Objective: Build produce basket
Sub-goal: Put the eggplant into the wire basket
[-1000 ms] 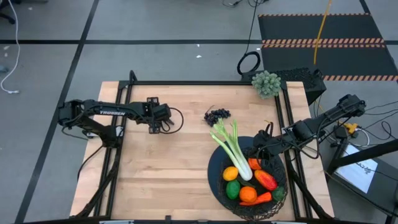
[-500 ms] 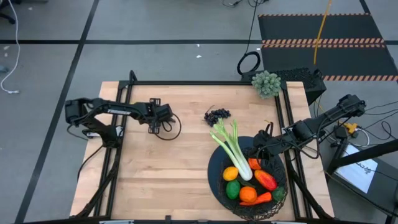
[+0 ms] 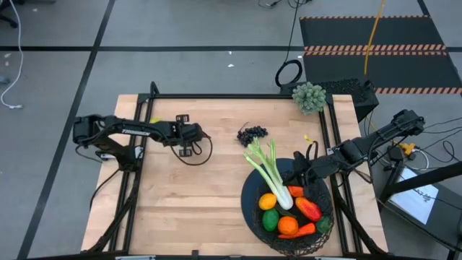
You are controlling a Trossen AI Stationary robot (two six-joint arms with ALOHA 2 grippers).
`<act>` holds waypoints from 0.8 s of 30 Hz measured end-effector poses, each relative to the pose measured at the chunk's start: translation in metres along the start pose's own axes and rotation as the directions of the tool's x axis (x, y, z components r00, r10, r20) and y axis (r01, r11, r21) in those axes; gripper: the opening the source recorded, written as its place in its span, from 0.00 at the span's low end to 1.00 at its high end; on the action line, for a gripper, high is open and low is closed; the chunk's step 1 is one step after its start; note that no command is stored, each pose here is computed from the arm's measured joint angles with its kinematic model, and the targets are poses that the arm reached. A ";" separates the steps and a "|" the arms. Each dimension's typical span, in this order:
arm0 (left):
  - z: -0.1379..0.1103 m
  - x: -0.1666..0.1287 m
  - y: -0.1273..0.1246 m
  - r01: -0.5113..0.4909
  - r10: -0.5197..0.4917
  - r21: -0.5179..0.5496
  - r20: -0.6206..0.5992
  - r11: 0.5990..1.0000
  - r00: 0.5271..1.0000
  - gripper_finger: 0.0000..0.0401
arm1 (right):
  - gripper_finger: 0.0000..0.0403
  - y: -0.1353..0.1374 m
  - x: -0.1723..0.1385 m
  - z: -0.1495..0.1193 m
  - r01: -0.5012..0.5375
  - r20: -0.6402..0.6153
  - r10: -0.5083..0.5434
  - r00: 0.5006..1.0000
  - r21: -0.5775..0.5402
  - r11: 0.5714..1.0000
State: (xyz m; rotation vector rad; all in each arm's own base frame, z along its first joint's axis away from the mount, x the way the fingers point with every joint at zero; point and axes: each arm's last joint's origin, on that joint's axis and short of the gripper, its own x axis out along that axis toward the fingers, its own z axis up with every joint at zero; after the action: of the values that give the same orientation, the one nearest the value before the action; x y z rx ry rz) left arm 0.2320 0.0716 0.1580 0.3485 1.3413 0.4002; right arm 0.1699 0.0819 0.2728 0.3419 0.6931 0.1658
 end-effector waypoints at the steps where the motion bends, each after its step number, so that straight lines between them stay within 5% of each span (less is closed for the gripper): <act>1: 0.003 -0.004 -0.001 0.000 0.000 -0.013 0.018 1.000 1.000 0.34 | 0.03 0.001 0.000 0.002 -0.012 0.024 0.012 1.000 -0.014 1.000; 6: 0.019 -0.034 -0.005 0.009 -0.003 -0.056 0.100 0.998 0.995 0.34 | 0.03 0.003 -0.001 0.015 0.000 0.162 0.011 0.987 -0.069 0.998; 12: 0.048 -0.085 -0.005 0.034 -0.006 -0.111 0.248 0.993 0.969 0.33 | 0.03 -0.002 -0.002 0.025 0.130 0.287 -0.088 0.954 -0.129 0.983; 24: 0.093 -0.173 -0.009 0.119 -0.026 -0.121 0.584 0.986 0.812 0.33 | 0.03 0.002 0.006 0.045 0.269 0.483 -0.152 0.862 -0.184 0.945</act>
State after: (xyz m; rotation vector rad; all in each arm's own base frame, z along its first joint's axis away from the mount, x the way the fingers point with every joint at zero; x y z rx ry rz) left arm 0.2926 -0.0196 0.3212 0.2603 0.7112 0.2944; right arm 0.2037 0.0742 0.3017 0.0553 0.2233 -0.0446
